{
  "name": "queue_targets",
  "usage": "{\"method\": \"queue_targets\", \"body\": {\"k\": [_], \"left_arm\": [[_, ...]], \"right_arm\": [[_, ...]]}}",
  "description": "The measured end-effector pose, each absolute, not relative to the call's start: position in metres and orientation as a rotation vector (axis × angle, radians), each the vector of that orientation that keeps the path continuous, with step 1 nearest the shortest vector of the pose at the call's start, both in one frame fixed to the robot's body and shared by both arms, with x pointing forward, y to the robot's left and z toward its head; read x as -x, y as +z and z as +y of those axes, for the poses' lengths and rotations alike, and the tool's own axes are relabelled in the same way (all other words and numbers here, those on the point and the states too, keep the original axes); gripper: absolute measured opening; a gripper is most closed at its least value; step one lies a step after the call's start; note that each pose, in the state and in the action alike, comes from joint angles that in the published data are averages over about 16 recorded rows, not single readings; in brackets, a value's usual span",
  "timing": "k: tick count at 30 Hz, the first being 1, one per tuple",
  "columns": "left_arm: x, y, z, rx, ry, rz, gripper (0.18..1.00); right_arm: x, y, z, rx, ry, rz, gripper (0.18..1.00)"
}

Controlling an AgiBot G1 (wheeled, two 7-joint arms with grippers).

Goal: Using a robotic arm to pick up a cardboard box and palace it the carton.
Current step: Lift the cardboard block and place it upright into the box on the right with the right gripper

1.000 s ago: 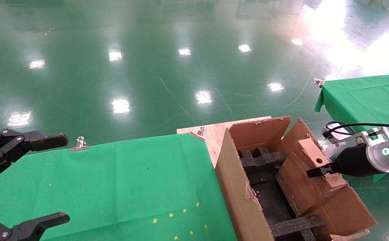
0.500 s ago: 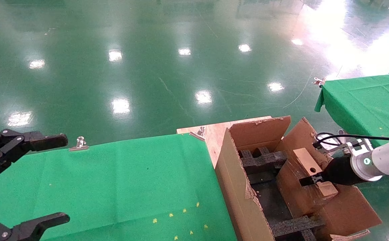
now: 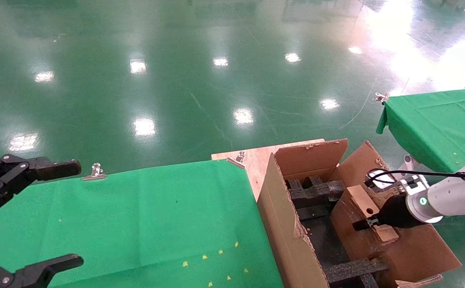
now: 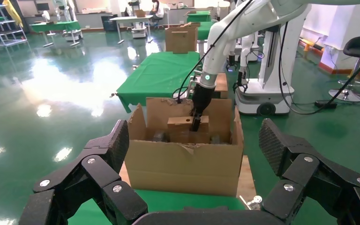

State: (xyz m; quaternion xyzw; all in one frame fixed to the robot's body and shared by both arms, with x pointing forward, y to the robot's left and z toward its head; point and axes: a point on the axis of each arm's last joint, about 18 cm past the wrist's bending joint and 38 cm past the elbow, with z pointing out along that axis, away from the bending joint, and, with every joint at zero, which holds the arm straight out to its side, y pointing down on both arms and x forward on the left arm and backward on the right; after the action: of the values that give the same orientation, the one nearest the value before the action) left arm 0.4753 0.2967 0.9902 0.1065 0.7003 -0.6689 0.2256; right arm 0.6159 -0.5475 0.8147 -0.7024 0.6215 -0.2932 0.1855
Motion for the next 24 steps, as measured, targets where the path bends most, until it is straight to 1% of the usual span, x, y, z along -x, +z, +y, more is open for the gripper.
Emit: {"method": "queue_targets", "body": {"k": [11,19,24], "left_arm": [[-0.475,0.99,0.297,-0.294,-1.844,1.931,1.001],[-0.475,0.99,0.297,-0.293,-1.844,1.931,1.001],[-0.475,0.99,0.297,-0.293,-1.844,1.931,1.001]], "right_arm": [[-0.621,0.798,-0.544,2.031,-0.809,1.757,0.287],[-0.622,0.794,-0.543,2.041,-0.801,1.762,0.282],[-0.621,0.794,-0.543,2.043,-0.798,1.762,0.294]]}}
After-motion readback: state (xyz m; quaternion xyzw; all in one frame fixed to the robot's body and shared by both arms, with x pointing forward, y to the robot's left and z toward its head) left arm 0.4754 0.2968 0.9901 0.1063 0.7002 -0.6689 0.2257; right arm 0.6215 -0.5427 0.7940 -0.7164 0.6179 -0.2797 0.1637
